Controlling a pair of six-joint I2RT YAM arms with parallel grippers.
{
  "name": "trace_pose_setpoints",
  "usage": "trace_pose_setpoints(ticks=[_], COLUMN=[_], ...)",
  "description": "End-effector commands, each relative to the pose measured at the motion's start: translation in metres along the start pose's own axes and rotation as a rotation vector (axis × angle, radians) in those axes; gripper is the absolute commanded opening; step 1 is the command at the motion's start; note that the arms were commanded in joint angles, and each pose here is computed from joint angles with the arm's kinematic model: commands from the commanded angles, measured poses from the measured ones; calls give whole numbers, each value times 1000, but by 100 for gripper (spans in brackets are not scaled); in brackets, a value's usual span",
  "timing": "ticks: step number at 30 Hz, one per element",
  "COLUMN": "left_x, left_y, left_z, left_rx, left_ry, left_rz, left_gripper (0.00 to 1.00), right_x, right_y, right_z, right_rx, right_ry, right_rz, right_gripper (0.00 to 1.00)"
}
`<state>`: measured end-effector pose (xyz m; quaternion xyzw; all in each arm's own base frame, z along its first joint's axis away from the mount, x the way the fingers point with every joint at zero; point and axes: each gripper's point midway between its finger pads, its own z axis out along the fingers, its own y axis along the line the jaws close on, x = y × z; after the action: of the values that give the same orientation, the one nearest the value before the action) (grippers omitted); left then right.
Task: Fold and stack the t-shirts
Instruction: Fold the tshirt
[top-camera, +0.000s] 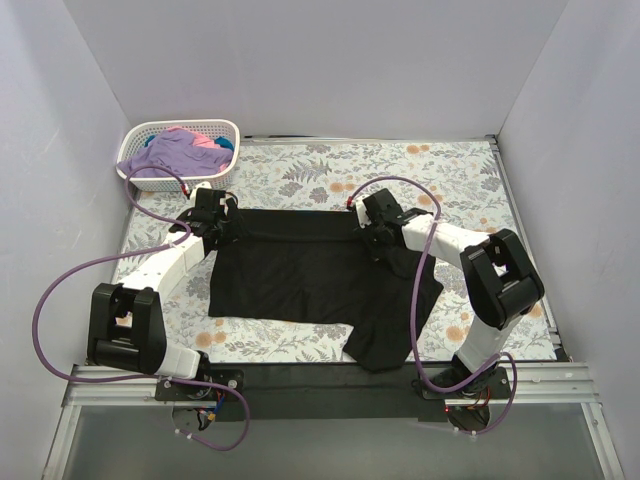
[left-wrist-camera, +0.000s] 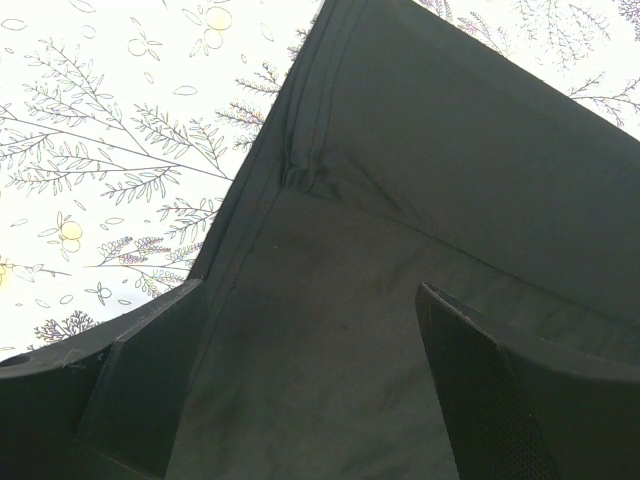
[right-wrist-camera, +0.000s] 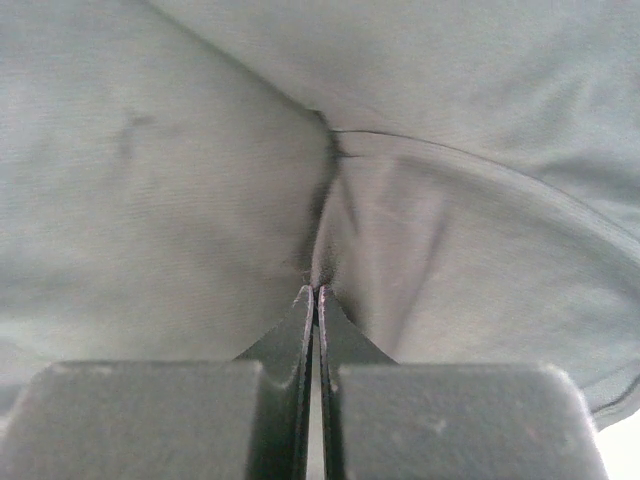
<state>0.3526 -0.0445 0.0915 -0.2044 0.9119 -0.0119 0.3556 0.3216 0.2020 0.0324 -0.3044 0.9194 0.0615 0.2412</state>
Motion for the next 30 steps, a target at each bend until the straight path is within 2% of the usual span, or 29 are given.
trace_pose_setpoints(ticks=[1, 10, 16, 21, 22, 23, 29, 30], left_x=[-6, -4, -4, -3, -3, -3, -5, -5], left_y=[-4, -4, -4, -3, -3, -3, -3, -3], left_z=[-2, -1, -1, 0, 0, 0, -2, -2], left_rx=[10, 11, 8, 5, 5, 6, 8, 8], left_ry=[-12, -7, -7, -1, -3, -3, -9, -10], left_rz=[9, 12, 11, 15, 14, 14, 10, 8], left_gripper=[84, 84, 84, 84, 84, 84, 84, 84], right_x=[-27, -12, -22, -28, -31, -31, -10, -3], right_y=[14, 31, 41, 42, 39, 36, -19, -35], right_z=[-22, -6, -6, -12, -19, -22, -46, -49], right_rx=[-92, -178, -227, -246, -244, -235, -93, -71], right_ry=[-62, 63, 67, 60, 43, 35, -67, -86], right_rz=[27, 74, 128, 200, 218, 248, 443, 514], right_gripper=[1, 2, 3, 18, 25, 27, 29, 29])
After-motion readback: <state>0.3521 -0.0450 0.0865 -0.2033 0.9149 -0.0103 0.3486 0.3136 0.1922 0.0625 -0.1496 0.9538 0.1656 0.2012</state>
